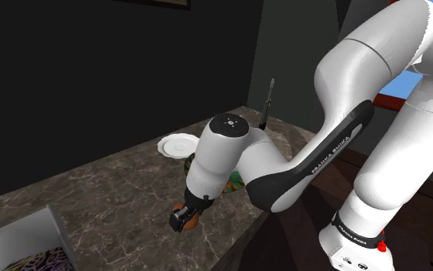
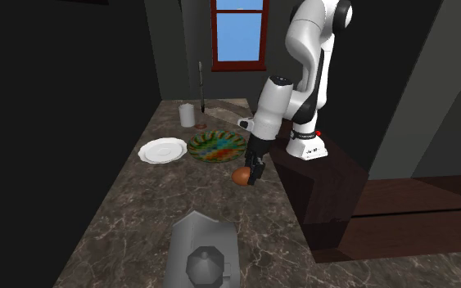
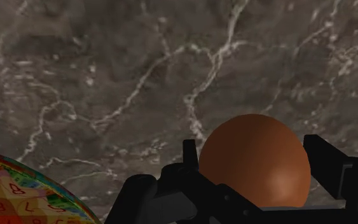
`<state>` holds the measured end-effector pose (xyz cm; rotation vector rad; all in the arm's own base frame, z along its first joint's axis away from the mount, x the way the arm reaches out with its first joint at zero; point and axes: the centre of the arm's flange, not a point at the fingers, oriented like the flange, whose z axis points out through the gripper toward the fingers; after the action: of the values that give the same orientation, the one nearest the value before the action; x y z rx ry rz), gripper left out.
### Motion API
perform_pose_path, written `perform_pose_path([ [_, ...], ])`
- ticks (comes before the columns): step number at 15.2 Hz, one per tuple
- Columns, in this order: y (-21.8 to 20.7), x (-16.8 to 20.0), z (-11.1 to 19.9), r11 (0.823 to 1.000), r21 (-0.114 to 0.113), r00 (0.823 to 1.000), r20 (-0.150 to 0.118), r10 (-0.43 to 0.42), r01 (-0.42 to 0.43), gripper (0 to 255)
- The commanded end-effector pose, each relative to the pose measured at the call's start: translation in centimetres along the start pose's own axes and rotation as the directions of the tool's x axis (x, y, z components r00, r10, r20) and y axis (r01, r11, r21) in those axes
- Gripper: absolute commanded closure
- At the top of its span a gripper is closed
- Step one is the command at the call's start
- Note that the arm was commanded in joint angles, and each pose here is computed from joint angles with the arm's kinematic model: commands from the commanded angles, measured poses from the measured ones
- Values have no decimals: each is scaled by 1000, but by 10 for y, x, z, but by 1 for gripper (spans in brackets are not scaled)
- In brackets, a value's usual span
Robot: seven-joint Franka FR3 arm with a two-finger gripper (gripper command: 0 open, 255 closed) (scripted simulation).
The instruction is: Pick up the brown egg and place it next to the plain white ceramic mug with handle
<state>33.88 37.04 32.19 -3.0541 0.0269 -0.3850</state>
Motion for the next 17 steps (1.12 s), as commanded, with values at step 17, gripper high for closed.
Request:
perform_pose_path([
  [17, -3, 12, -46, 1000, 0, 1000, 1, 0, 0, 255],
])
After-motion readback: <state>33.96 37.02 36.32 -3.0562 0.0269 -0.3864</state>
